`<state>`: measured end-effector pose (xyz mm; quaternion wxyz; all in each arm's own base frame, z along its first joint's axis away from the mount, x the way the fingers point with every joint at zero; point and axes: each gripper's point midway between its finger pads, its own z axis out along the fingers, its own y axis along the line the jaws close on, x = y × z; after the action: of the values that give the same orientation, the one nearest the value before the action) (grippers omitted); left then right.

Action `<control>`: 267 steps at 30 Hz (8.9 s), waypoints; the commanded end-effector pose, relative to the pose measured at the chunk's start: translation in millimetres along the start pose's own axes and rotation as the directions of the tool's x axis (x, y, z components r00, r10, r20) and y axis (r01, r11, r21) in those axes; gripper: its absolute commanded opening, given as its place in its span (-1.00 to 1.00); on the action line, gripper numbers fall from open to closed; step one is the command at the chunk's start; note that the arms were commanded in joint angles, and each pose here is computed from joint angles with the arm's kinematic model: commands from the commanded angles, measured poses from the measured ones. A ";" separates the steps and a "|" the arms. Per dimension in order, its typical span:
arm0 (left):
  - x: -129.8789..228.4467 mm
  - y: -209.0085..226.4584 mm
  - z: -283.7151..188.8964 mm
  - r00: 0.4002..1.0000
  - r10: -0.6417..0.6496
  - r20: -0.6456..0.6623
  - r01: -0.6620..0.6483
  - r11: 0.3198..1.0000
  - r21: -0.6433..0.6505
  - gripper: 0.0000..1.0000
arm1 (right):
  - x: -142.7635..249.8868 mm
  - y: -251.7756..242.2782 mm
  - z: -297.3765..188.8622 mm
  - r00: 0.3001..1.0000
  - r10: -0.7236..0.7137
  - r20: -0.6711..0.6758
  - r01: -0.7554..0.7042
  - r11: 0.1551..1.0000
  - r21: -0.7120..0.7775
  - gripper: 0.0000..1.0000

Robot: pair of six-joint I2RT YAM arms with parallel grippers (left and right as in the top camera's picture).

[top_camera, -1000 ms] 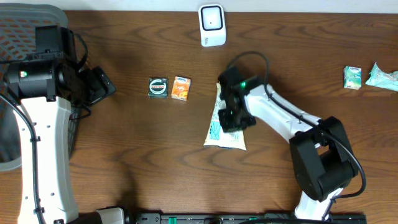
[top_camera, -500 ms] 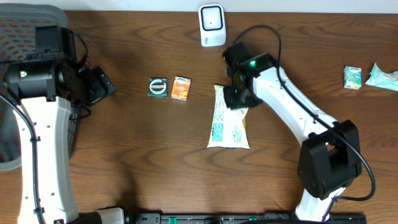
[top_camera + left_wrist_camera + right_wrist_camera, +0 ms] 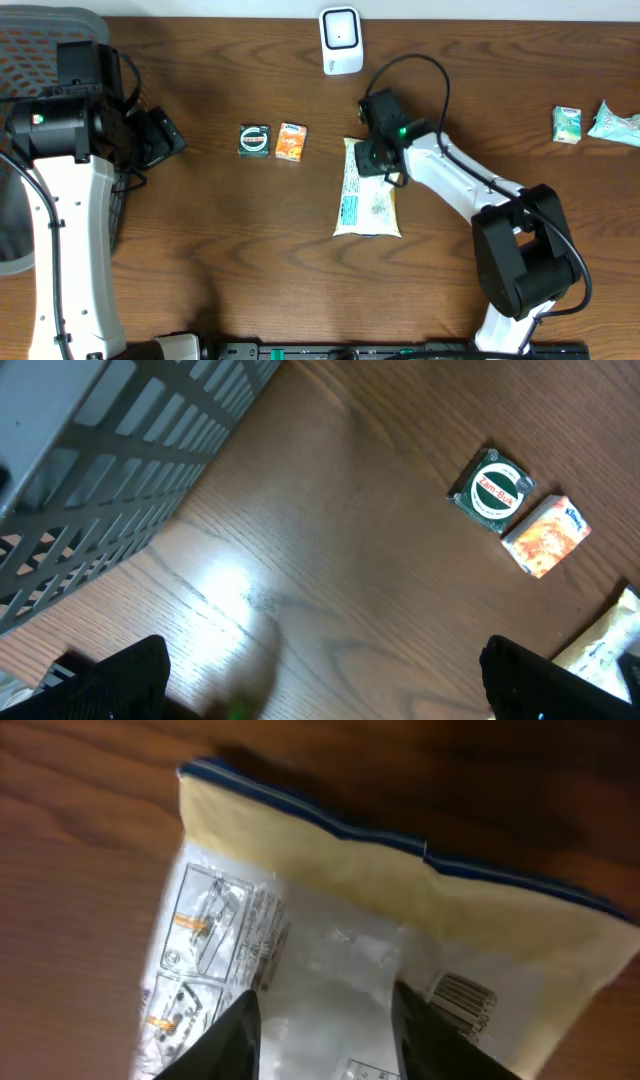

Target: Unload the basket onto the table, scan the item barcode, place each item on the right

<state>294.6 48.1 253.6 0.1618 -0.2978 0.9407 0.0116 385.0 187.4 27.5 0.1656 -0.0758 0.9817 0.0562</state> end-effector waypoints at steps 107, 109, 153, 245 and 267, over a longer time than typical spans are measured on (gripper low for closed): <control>0.5 1.9 3.2 1.000 -0.006 -0.010 0.006 1.000 -0.012 0.95 | 56.4 3.1 -34.8 0.904 0.066 -0.423 -0.218 0.922 -0.321 0.99; 0.5 1.9 3.2 1.000 -0.006 -0.010 0.006 1.000 -0.012 0.95 | 56.2 0.5 -28.1 0.906 0.093 -0.414 -0.261 0.892 -0.369 0.99; 0.6 1.8 3.2 1.000 -0.006 -0.010 0.006 1.000 -0.012 0.96 | 5.9 18.0 -120.4 0.999 0.052 0.001 -0.040 0.786 -0.617 -0.98; 0.5 1.9 3.2 1.000 -0.006 -0.010 0.006 1.000 -0.012 0.96 | -37.4 58.5 -184.3 0.913 -0.218 0.345 0.408 0.476 -0.779 -0.97; 0.5 1.9 3.2 1.000 -0.006 -0.010 0.006 1.000 -0.012 0.95 | 18.8 25.8 -104.5 0.909 -0.410 -0.069 0.374 0.879 -0.296 0.99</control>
<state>294.7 48.0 253.3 0.1614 -0.2980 0.9408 0.0114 326.2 206.9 136.8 0.1064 -0.3226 0.9120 0.2301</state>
